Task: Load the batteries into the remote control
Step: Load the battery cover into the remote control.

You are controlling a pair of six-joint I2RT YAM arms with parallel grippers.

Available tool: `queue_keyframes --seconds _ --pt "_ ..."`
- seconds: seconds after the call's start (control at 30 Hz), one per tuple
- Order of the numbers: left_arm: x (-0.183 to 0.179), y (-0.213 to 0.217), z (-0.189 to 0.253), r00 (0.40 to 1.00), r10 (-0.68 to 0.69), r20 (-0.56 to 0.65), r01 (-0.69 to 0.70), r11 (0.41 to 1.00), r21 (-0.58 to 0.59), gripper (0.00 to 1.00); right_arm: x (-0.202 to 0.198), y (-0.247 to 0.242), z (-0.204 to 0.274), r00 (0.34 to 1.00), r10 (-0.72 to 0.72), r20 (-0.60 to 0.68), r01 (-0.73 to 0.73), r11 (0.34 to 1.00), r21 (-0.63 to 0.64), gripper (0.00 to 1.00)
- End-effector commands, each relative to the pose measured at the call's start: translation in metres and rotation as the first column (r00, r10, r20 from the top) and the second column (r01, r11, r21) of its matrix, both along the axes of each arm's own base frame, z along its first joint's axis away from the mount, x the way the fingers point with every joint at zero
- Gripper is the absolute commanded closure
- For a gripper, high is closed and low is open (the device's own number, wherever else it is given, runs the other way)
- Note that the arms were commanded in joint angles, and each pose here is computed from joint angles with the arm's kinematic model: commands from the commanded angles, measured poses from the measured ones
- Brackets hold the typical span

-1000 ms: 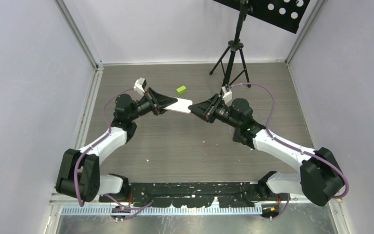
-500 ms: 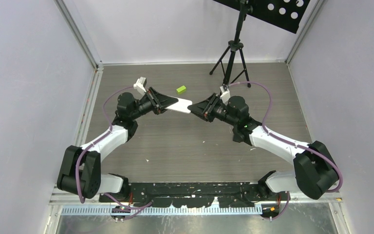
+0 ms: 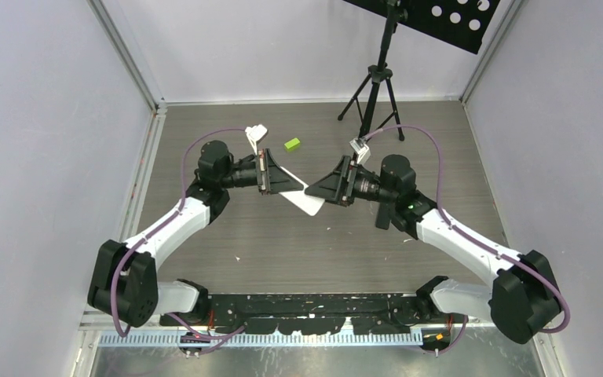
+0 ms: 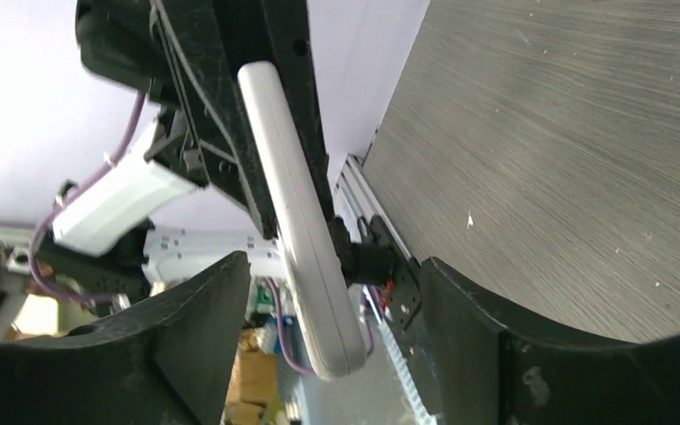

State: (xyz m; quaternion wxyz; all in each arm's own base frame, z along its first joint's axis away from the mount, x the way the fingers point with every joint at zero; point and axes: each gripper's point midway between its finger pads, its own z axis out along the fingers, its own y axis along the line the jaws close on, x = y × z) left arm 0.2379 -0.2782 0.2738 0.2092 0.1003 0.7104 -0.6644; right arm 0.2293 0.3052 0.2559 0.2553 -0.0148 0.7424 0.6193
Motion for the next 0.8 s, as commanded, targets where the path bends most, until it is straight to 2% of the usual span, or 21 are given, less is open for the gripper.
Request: queue_keyframes --seconds 0.0,0.1,0.27,0.43,0.67,0.77 --pt "-0.024 0.004 0.025 0.983 -0.126 0.13 0.129 0.992 -0.012 1.0 -0.038 -0.005 0.035 0.958 0.198 0.209 -0.2 0.98 -0.014 0.22" --pt "-0.031 0.006 0.03 0.975 -0.159 0.158 0.164 0.986 -0.019 1.0 -0.057 -0.008 0.038 0.913 0.306 0.268 -0.307 0.951 -0.039 0.21" --pt "-0.044 0.009 0.039 0.956 -0.203 0.21 0.212 0.977 -0.024 1.0 -0.074 -0.008 0.039 0.857 0.409 0.315 -0.412 0.909 -0.059 0.29" --pt "-0.051 0.012 0.043 0.948 -0.219 0.231 0.231 0.973 -0.023 1.0 -0.077 0.002 0.035 0.826 0.455 0.333 -0.446 0.889 -0.109 0.42" --pt "-0.056 0.013 0.043 0.942 -0.237 0.237 0.249 0.968 -0.021 1.0 -0.063 0.018 0.025 0.837 0.456 0.302 -0.426 0.89 -0.161 0.61" --pt "-0.057 0.013 0.043 0.942 -0.236 0.238 0.248 0.968 -0.021 1.0 -0.056 0.022 0.026 0.848 0.438 0.297 -0.408 0.899 -0.161 0.78"
